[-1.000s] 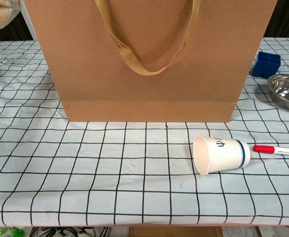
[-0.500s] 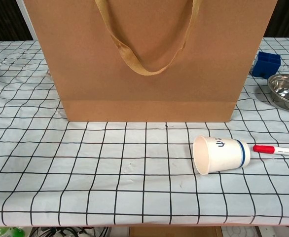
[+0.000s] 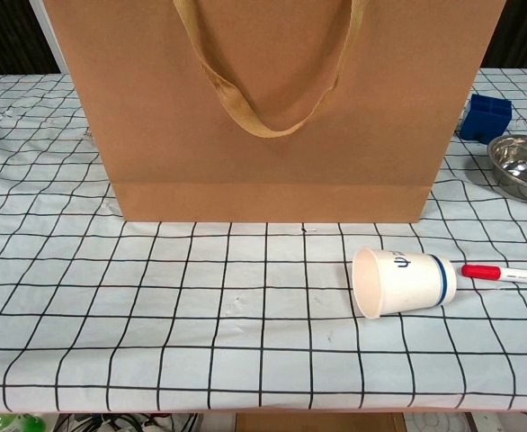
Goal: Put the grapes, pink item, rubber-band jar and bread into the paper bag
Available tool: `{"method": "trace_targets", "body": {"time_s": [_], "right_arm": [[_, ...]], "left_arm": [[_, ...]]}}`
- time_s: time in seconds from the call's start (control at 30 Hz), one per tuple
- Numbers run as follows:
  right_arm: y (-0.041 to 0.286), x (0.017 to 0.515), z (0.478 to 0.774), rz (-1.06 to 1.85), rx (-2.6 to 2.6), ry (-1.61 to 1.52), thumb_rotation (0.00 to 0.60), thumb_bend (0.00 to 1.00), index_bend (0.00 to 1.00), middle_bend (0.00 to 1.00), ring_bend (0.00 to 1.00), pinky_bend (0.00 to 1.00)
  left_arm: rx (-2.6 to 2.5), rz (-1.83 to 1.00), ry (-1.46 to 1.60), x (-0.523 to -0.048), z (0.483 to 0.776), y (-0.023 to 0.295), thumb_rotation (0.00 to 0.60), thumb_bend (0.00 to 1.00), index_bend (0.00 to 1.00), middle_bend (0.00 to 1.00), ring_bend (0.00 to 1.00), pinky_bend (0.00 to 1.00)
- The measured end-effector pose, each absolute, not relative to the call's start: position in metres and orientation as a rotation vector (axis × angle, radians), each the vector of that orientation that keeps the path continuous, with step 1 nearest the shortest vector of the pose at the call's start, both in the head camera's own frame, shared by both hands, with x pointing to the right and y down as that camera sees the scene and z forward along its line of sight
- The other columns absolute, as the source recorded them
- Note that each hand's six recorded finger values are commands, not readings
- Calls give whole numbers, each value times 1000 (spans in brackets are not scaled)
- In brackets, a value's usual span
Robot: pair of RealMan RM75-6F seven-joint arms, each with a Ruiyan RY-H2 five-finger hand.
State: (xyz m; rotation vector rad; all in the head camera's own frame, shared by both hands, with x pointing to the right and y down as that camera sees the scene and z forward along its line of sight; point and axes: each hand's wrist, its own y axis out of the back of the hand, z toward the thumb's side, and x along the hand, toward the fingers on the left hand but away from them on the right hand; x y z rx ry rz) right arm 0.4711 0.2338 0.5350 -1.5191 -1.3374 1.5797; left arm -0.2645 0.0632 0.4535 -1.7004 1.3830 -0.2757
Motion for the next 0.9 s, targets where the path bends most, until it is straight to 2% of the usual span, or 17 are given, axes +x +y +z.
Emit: {"method": "trace_targets", "body": {"time_s": [0.3, 0.67, 0.9], "right_arm": [[233, 472, 534, 1578, -1513, -1343, 600, 301, 104, 87, 191, 330], [233, 473, 534, 1580, -1510, -1343, 600, 300, 104, 87, 191, 330], [234, 474, 534, 1583, -1512, -1344, 600, 300, 104, 87, 191, 330]], "left_arm": [[-1829, -428, 1136, -206, 469, 63, 600, 504, 661, 601, 426, 622], [-1852, -508, 1132, -180, 482, 46, 600, 493, 641, 595, 422, 618], [-1875, -540, 1106, -167, 492, 46, 600, 483, 623, 576, 404, 604]]}}
